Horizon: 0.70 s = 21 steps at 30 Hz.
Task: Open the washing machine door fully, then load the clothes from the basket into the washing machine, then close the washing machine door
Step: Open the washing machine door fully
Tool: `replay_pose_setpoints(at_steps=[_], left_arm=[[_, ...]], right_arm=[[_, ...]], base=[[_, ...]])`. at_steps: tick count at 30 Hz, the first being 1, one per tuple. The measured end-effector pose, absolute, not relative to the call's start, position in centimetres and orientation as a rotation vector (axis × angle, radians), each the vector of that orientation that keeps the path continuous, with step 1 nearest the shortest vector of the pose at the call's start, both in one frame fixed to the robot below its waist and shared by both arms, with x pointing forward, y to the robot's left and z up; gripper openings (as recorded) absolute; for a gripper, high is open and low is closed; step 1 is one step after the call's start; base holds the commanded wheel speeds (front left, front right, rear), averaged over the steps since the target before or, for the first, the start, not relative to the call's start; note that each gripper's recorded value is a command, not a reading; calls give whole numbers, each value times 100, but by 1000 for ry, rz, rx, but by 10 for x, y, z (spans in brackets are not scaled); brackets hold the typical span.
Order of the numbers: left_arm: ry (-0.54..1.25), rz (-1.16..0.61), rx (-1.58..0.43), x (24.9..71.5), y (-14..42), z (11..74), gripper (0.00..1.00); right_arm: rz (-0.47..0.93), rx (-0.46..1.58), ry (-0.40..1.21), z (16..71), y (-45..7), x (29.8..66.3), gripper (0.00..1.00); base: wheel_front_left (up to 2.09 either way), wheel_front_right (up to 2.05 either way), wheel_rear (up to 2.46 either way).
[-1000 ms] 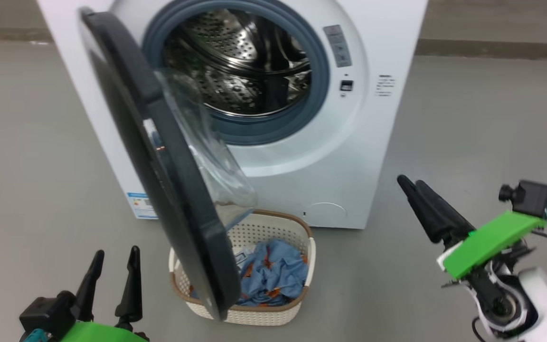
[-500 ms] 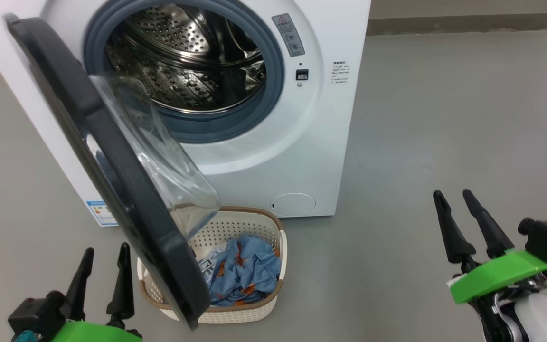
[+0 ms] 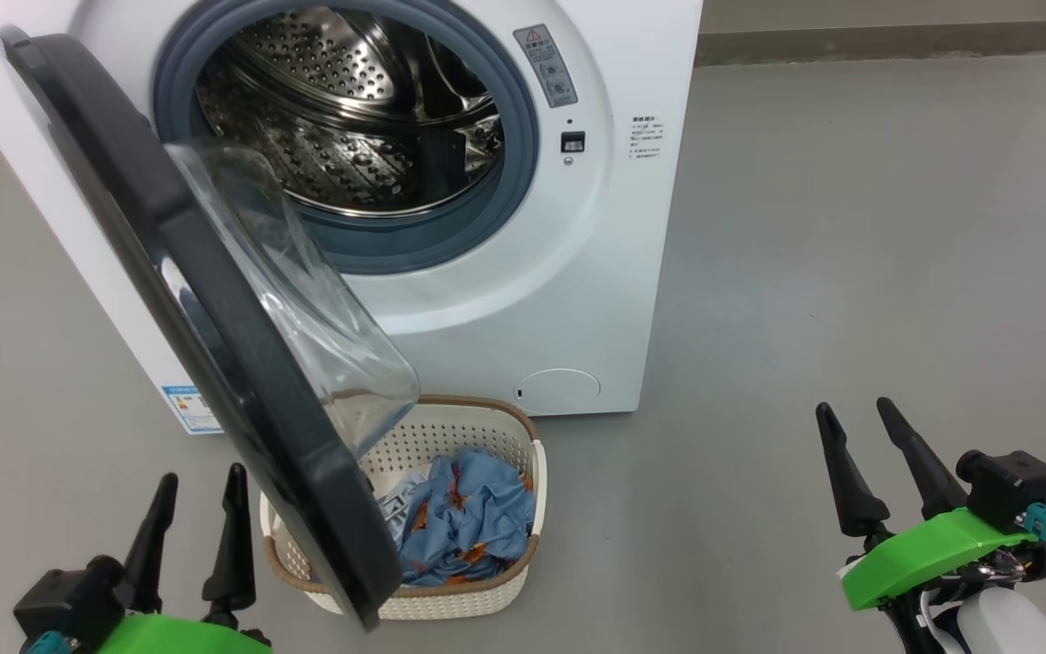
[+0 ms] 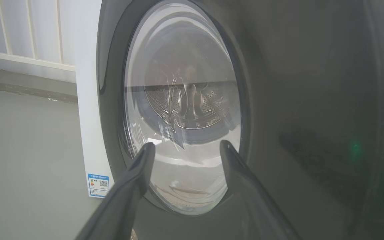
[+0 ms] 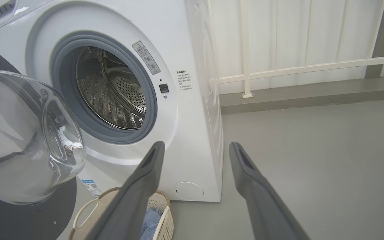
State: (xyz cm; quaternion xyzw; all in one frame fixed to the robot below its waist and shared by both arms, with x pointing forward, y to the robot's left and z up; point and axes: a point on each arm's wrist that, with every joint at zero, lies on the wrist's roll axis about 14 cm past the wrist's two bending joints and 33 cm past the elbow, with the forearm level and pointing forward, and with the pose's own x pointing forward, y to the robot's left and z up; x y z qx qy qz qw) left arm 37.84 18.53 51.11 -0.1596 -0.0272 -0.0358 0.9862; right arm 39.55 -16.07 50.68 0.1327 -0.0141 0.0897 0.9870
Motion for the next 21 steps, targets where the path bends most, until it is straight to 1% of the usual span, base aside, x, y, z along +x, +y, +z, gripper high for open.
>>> replay_pose_setpoints(at_steps=[21], left_arm=[[-68, -71, -319, 375, 186, 515, 100]], right_arm=[[182, 260, -6, 499, -159, 393, 100]], base=[[0, 0, 0]])
